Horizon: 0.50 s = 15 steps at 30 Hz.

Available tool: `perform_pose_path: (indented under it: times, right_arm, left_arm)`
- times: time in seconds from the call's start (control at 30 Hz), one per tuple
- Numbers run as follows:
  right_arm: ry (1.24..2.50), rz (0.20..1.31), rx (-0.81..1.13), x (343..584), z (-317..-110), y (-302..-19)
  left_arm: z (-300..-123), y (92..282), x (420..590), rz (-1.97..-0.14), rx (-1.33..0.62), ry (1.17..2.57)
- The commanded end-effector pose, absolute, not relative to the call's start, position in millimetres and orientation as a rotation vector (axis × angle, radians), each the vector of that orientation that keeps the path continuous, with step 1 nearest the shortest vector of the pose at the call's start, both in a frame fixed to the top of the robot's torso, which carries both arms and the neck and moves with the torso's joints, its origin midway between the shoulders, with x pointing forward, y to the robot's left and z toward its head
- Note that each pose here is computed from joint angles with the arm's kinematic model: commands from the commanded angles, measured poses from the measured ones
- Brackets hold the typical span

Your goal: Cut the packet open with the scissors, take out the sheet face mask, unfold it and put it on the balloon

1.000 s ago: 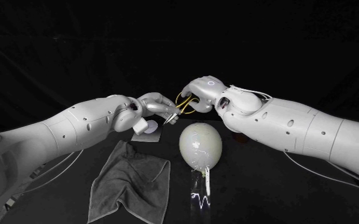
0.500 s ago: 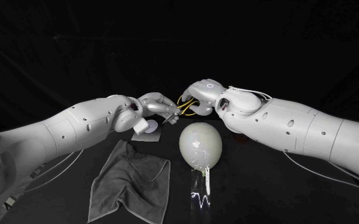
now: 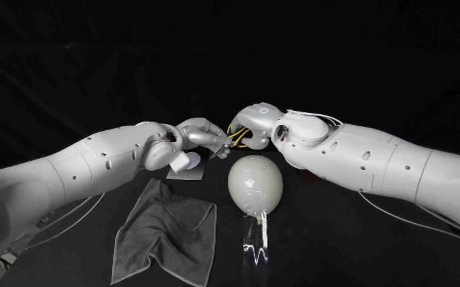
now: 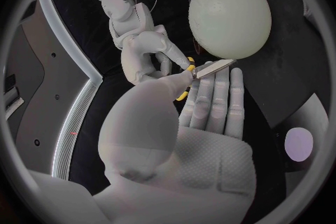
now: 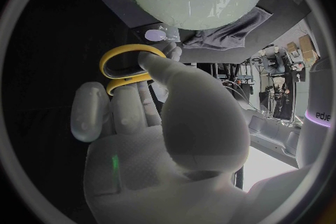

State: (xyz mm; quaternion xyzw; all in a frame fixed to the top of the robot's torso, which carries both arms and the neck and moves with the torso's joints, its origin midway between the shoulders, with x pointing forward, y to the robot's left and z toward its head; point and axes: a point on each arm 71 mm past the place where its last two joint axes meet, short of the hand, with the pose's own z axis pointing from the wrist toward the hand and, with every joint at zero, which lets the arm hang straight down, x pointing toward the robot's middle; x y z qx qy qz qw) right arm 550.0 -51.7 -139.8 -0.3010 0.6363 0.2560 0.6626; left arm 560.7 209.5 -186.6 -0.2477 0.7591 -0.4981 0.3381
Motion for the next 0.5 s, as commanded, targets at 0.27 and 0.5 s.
perform_pose_path:
  times: [0.27,0.5]
  right_arm:
    - [1.499,0.528,-0.753,549,-148,-50]
    - [1.496,0.515,-0.770,549,-149,-49]
  left_arm:
    - [-167.5,192.2,554.2,-1.392,-0.540,1.973]
    - [-158.7,191.6,552.0,-1.402,-0.491,1.976]
